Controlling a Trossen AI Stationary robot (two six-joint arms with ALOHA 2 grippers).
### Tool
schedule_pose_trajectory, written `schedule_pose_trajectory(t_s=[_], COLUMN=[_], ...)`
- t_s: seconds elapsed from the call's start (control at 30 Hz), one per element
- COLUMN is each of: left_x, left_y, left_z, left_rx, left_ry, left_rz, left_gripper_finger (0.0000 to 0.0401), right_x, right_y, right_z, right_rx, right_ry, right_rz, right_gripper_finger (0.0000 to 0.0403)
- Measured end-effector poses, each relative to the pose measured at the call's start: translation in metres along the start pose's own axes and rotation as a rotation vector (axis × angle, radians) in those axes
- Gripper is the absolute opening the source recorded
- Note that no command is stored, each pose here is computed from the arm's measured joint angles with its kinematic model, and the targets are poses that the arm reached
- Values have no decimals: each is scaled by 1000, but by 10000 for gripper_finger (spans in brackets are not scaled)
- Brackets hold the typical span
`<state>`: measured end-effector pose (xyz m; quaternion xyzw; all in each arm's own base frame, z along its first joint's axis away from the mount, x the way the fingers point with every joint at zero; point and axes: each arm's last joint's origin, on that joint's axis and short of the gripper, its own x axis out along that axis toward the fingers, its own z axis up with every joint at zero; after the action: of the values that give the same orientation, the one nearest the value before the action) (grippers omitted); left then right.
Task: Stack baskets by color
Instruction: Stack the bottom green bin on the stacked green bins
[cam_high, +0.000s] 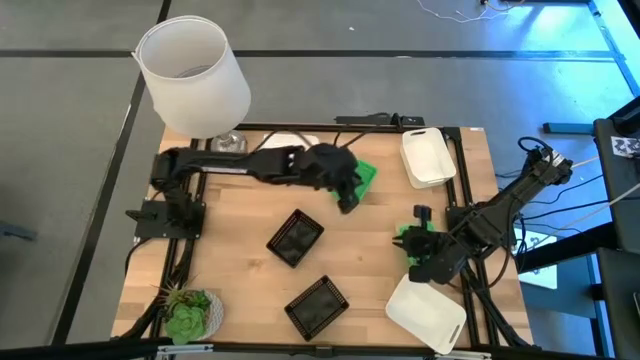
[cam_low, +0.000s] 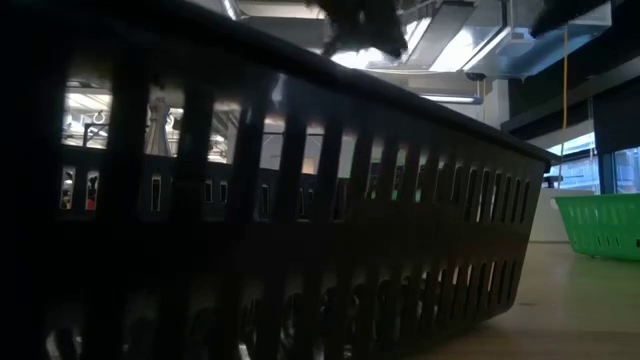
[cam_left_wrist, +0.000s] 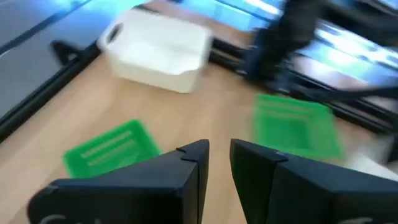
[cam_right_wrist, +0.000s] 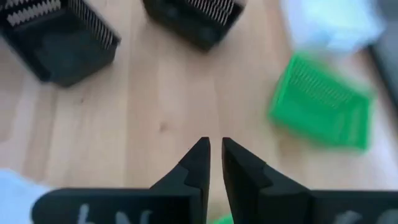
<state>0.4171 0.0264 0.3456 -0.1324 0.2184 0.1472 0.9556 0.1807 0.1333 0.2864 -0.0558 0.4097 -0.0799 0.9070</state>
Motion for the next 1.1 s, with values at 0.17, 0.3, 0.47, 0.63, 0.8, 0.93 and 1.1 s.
schedule_pose_trajectory(t_s=[0.17,0.3,0.47,0.63,0.8,0.93,1.1], left_x=[-46,-73,-95,-110,-119,-125,-130], left_y=[-33,-52,-67,-80,-96,-107,-113], left_z=[6,6,3,-2,-9,-14,-18], left_rx=[61,80,106,132,202,221,232], left_ry=[-38,-50,-44,-34,-33,-28,-25], left_rz=[-70,-117,-169,-213,-262,-297,-318], left_gripper_finger=[57,56,53,53,53,53,53], right_x=[2,4,9,20,36,46,57], right_y=[-6,-14,-22,-21,-15,-14,-15], right_z=[-9,-15,-16,-15,-16,-19,-18], right_rx=[339,660,836,924,938,941,935], right_ry=[204,325,388,464,523,575,611], right_rz=[40,-28,-104,-135,-201,-271,-292], right_gripper_finger=[43,43,43,43,43,43,43])
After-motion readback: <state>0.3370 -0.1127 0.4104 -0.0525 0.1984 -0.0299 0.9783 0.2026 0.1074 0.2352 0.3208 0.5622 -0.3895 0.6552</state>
